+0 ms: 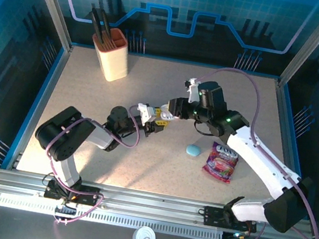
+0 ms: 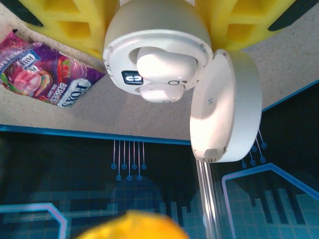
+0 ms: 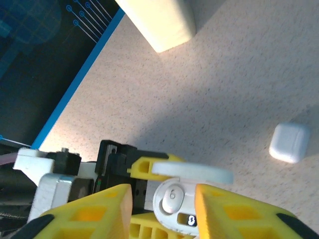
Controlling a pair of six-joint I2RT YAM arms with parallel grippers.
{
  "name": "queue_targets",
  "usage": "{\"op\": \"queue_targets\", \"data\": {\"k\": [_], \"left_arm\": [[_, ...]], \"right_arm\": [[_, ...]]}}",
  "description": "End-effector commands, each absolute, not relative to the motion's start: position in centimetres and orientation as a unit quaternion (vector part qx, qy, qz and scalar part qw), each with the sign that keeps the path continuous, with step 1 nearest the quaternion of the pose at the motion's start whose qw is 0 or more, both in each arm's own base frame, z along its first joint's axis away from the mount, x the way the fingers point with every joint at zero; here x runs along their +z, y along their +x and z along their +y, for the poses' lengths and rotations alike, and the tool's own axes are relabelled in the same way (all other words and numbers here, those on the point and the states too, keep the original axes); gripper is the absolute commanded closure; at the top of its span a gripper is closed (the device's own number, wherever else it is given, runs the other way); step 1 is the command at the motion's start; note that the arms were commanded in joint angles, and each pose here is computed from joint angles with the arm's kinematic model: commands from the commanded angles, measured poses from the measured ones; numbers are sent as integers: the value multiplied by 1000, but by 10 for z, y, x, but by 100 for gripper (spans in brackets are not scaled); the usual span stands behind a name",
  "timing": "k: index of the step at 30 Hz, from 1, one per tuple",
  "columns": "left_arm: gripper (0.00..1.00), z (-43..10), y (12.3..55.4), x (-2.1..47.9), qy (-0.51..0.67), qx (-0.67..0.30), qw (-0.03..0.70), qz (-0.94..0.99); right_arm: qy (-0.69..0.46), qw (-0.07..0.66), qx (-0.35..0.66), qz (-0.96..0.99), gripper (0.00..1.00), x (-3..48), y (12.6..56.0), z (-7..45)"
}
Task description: Insert the wireless bluetooth earbuds into the charging case
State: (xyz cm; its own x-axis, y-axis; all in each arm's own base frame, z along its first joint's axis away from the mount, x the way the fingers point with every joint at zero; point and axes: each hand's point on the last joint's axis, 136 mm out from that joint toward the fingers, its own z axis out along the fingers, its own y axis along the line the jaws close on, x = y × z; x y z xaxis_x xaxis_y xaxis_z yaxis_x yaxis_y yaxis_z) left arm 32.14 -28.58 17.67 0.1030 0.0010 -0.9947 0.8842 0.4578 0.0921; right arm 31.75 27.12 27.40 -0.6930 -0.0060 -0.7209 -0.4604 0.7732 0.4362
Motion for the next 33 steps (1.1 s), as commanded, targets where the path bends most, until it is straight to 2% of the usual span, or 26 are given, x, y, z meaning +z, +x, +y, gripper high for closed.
{"op": "queue_targets", "data": {"k": [1, 9, 15, 28, 30, 33], "left_arm": [[64, -290, 306, 192, 417, -344, 653, 530], [65, -291, 300, 202, 418, -349, 658, 520], [64, -291, 302, 210, 406, -357, 661, 521], [65, -293, 306, 226, 385, -379, 662, 520], [65, -292, 305, 229, 382, -383, 662, 519], [64, -292, 304, 237, 374, -392, 663, 518]], "right_arm": [[-153, 374, 269, 875, 66, 276, 329, 265], [-183, 348, 208, 895, 68, 259, 348, 273], [-200, 331, 185, 904, 68, 244, 342, 272], [-182, 352, 220, 891, 67, 261, 322, 253], [-158, 348, 257, 888, 58, 266, 322, 250], [-114, 328, 352, 869, 41, 275, 319, 248]]}}
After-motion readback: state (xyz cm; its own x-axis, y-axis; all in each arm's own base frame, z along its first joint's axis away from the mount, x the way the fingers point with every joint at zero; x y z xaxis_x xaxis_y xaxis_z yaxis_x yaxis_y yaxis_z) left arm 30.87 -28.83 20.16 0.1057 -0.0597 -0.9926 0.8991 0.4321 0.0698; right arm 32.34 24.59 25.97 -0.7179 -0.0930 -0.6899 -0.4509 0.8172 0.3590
